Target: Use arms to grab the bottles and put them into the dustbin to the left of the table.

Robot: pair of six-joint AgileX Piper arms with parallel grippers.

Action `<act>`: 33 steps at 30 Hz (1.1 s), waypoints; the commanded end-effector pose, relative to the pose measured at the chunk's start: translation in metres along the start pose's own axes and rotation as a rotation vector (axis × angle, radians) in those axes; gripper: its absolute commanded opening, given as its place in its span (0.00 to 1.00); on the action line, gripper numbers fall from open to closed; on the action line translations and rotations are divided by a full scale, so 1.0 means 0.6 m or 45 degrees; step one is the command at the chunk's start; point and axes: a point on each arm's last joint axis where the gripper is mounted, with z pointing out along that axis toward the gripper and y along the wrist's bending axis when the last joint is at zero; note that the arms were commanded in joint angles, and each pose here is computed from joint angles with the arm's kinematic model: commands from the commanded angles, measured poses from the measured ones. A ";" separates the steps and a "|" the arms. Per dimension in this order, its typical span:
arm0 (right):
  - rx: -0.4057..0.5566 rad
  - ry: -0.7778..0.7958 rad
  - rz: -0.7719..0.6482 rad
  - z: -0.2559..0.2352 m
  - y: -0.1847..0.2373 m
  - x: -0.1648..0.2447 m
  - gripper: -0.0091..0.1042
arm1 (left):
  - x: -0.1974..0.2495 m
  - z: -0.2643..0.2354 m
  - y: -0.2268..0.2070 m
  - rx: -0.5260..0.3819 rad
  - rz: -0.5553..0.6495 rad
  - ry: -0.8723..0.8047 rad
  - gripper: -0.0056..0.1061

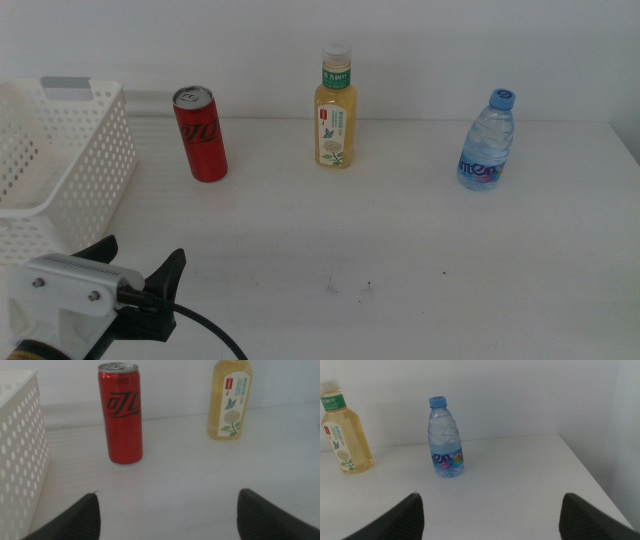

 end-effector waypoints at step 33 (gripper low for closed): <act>0.007 -0.018 -0.009 0.000 -0.001 0.000 0.87 | -0.009 0.297 0.023 -0.247 -0.007 0.091 0.89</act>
